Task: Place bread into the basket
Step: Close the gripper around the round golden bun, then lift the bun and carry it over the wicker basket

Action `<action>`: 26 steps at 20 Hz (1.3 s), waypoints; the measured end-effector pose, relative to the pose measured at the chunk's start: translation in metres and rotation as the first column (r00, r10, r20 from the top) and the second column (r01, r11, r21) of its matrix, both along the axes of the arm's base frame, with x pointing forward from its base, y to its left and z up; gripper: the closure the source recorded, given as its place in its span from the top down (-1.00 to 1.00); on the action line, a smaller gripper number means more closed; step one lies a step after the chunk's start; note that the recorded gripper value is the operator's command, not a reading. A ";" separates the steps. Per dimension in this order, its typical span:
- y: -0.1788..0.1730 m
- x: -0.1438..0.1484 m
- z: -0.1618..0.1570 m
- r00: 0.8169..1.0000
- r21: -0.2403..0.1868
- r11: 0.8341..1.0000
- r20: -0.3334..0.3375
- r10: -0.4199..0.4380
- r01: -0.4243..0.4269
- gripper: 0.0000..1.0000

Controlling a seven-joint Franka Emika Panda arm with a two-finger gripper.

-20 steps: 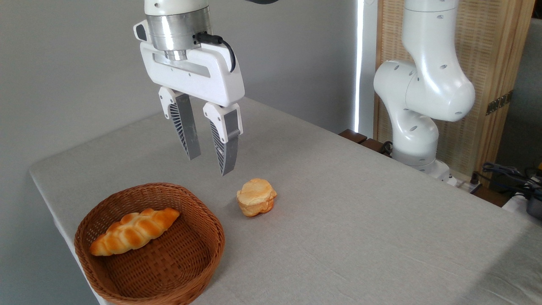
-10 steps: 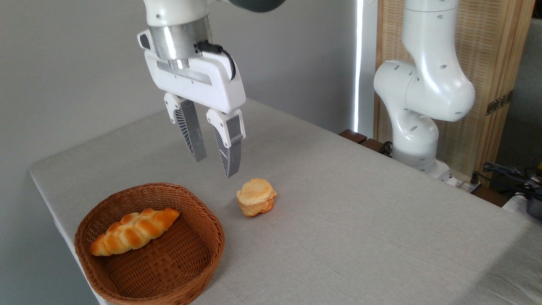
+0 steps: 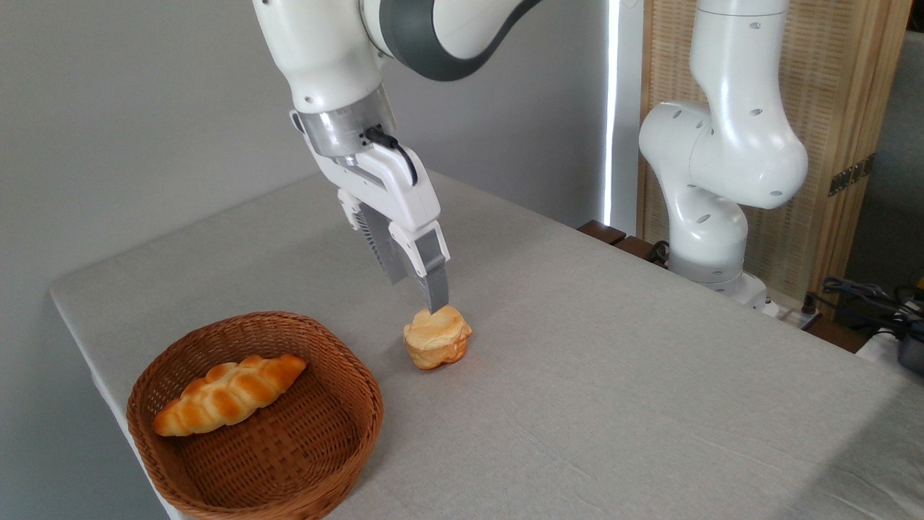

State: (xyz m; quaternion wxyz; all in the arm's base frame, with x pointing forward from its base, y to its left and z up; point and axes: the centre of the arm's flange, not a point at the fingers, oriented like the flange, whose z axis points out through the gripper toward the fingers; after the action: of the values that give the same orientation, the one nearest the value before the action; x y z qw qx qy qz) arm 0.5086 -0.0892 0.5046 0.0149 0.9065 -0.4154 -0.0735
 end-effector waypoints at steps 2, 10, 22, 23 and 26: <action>-0.005 -0.005 -0.014 0.999 -0.004 0.999 -0.004 -0.040 0.040 1.00; -0.024 -0.021 -0.084 0.994 -0.010 0.994 0.015 -0.108 0.108 1.00; -0.022 -0.024 -0.090 0.992 -0.012 0.992 0.003 -0.123 0.123 0.22; -0.022 -0.024 -0.090 0.992 -0.012 0.992 0.003 -0.124 0.124 0.22; -0.021 -0.024 -0.090 0.992 -0.012 0.992 0.003 -0.125 0.125 0.22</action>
State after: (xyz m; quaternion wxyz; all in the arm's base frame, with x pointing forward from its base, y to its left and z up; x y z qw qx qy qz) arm 0.4843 -0.1106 0.4142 0.0155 0.8787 -0.4718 -0.0708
